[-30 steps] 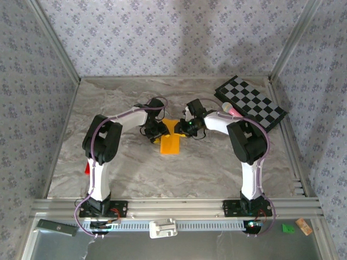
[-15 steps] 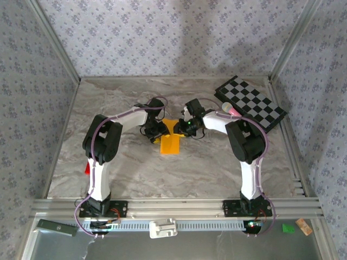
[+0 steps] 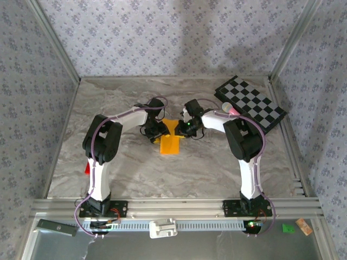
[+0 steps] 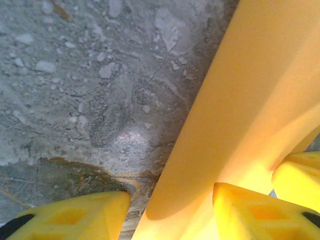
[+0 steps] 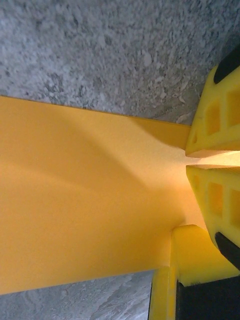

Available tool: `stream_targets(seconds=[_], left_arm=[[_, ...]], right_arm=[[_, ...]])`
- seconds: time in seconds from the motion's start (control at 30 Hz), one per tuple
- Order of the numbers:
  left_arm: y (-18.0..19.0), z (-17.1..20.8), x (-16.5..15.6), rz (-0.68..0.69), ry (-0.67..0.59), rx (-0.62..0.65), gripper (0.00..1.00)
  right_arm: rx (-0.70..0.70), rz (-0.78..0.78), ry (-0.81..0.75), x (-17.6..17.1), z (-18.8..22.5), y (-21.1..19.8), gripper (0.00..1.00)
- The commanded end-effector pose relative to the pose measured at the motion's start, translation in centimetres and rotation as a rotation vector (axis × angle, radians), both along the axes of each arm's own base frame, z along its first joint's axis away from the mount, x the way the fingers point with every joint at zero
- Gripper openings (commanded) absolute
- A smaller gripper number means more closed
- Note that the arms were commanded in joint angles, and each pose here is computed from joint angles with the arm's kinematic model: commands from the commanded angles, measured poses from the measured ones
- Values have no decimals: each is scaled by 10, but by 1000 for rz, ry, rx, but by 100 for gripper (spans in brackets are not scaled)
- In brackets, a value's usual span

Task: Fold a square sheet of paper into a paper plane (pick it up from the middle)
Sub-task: Hold the square sheet of paper at the center of the table, then first fold in half a square sheet of paper at the center of the table.

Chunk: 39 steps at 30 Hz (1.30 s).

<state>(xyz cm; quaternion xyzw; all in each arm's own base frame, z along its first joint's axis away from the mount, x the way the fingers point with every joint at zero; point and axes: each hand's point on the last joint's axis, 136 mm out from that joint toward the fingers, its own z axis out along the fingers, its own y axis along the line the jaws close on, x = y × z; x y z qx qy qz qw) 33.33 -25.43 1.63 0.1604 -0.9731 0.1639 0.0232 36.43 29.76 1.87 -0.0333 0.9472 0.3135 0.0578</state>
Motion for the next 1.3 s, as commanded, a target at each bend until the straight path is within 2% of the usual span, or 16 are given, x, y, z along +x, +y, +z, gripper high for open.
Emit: stream_targets(seconds=[0.0,0.23,0.3,0.43,0.63,0.83,1.27], left_arm=[[23,-48,-33,-37,124,124,52],[34,42,25,23,-141,56,54],[37,64,38,36,-250,39,54],[21,90,47,8,-363,-74,50],[-25,84,43,-59,-307,-323,29],[-45,65,34,-108,-196,-400,12],[-40,21,16,-133,-86,-301,6]], right_arm=[[-246,21,142,-35,-65,-42,16],[-368,86,150,-40,-72,-59,14],[-397,94,150,-39,-72,-62,14],[-426,83,148,-36,-71,-65,14],[-449,86,150,-34,-69,-65,13],[-455,93,155,-33,-67,-63,13],[-477,109,162,-30,-68,-62,12]])
